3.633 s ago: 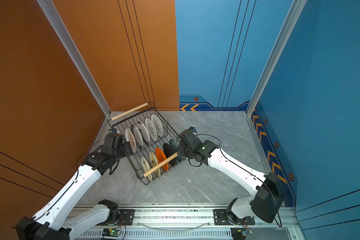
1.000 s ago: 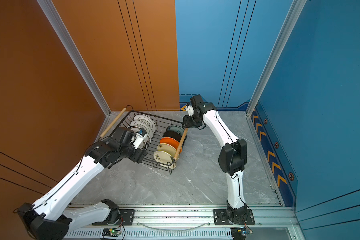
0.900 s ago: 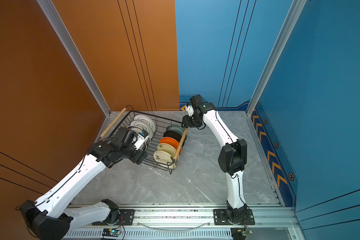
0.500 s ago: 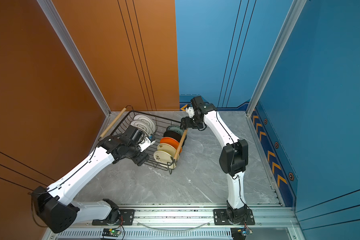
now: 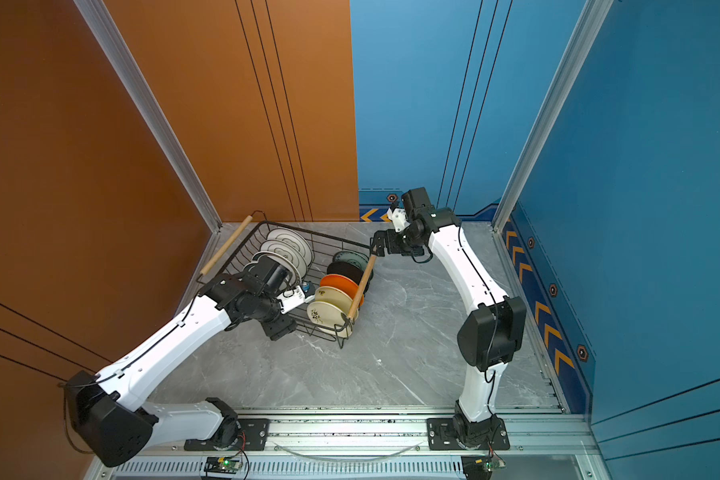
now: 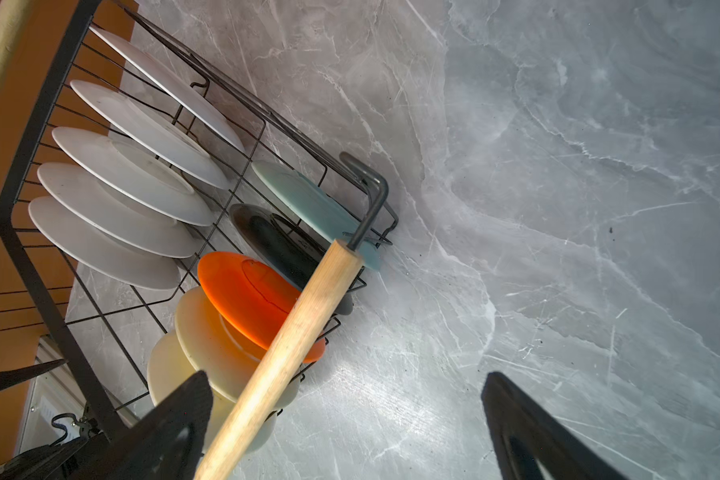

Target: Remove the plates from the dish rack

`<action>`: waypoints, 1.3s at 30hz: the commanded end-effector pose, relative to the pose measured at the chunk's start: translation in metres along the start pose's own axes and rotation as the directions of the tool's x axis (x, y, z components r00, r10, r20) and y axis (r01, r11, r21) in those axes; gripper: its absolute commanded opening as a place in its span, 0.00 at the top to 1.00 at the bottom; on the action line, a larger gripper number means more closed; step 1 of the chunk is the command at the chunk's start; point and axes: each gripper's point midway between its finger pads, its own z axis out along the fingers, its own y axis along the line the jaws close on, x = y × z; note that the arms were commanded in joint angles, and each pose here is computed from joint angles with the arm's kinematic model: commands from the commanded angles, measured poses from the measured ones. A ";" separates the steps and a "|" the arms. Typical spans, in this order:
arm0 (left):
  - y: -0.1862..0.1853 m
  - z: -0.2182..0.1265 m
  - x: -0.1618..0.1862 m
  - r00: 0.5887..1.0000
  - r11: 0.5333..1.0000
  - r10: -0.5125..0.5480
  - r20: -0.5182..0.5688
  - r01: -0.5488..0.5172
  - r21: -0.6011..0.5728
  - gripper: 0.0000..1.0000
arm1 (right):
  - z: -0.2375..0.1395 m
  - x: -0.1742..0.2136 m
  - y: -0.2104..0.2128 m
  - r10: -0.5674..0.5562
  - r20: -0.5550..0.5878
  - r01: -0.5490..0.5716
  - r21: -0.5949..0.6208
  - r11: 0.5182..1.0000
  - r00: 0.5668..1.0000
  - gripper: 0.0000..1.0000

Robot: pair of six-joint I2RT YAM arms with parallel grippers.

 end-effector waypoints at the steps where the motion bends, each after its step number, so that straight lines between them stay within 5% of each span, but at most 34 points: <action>1: -0.006 0.010 0.008 0.998 0.999 0.045 -0.052 -0.044 0.028 0.27 | -0.011 0.001 -0.002 0.012 0.028 -0.011 -0.019 1.000 1.000 0.00; 11: 0.005 0.023 -0.003 0.997 0.999 0.038 -0.065 -0.037 0.018 0.31 | -0.014 0.018 -0.016 0.054 0.039 -0.052 -0.053 0.997 0.998 0.00; 21: 0.017 0.034 0.002 0.992 0.994 -0.099 -0.077 0.102 0.027 0.47 | -0.009 0.028 -0.029 0.089 0.031 -0.087 -0.066 0.994 0.996 0.00; 39: 0.032 0.048 0.019 0.972 0.981 -0.195 -0.133 0.195 -0.010 0.65 | -0.014 0.029 -0.035 0.106 0.054 -0.101 -0.081 0.992 0.993 0.00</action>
